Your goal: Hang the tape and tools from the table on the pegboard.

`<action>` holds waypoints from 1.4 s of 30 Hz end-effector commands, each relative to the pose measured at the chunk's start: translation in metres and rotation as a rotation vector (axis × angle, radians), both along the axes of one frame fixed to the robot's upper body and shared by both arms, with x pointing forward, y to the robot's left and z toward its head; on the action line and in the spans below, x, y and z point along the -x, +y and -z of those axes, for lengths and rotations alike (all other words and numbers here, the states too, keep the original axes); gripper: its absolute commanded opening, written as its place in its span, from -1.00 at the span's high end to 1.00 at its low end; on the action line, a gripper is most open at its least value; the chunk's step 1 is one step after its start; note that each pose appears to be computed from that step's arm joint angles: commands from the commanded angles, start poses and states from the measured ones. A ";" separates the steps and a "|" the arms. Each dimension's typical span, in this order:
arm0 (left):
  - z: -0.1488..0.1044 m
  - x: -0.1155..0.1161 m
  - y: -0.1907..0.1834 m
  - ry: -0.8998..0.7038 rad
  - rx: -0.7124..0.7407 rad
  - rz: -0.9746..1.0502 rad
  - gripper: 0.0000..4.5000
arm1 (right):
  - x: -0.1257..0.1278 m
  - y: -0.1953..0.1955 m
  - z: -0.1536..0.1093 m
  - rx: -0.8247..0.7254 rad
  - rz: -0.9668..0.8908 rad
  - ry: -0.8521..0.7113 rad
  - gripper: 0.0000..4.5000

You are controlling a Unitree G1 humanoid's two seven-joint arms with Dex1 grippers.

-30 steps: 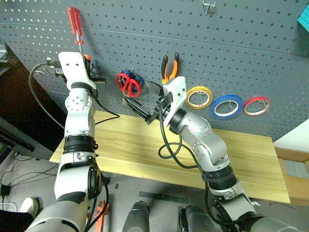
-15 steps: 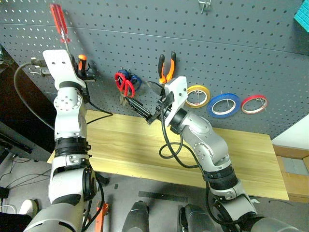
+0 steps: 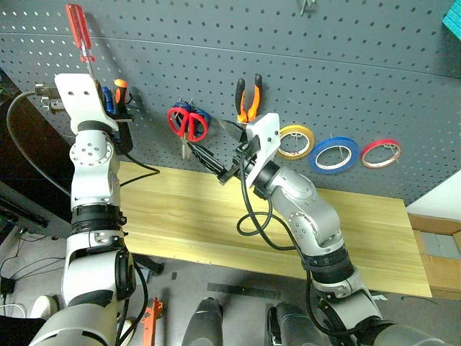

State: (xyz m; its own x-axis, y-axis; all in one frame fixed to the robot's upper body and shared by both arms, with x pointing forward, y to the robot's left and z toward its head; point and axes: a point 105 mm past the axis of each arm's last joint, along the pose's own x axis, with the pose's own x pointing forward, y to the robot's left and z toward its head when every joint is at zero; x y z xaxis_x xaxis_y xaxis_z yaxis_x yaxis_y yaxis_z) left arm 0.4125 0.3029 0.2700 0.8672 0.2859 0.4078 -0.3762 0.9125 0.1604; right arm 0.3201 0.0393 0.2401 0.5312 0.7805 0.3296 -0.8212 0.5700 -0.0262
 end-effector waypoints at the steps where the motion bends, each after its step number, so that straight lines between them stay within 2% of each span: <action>1: -0.012 0.009 0.004 -0.054 -0.025 -0.010 0.98 | 0.008 -0.002 -0.013 -0.034 -0.012 -0.043 -1.00; 14: -0.002 0.014 0.004 -0.039 0.005 -0.016 0.98 | 0.007 -0.002 -0.011 -0.028 -0.009 -0.042 -1.00; 18: -0.004 0.014 0.004 -0.042 0.010 -0.015 0.55 | 0.006 -0.002 -0.012 -0.027 -0.011 -0.043 -1.00; 28: -0.006 0.014 0.004 -0.051 0.013 -0.017 -0.99 | 0.006 -0.001 -0.012 -0.024 -0.013 -0.045 -1.00; 37: -0.007 0.016 0.004 -0.060 0.042 -0.015 -0.99 | 0.008 -0.002 -0.012 -0.015 -0.021 -0.056 -1.00; 42: -0.006 0.029 -0.003 -0.058 0.072 0.002 -0.99 | 0.020 -0.009 -0.003 0.029 -0.050 -0.067 -1.00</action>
State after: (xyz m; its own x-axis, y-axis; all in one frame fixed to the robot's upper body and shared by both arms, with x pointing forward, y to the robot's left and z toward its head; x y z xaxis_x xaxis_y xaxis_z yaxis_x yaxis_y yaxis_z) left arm 0.3950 0.3017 0.2605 0.8666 0.3124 0.3891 -0.3772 0.9206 0.1011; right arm 0.3133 0.0315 0.2300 0.5130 0.8052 0.2975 -0.8305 0.5532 -0.0651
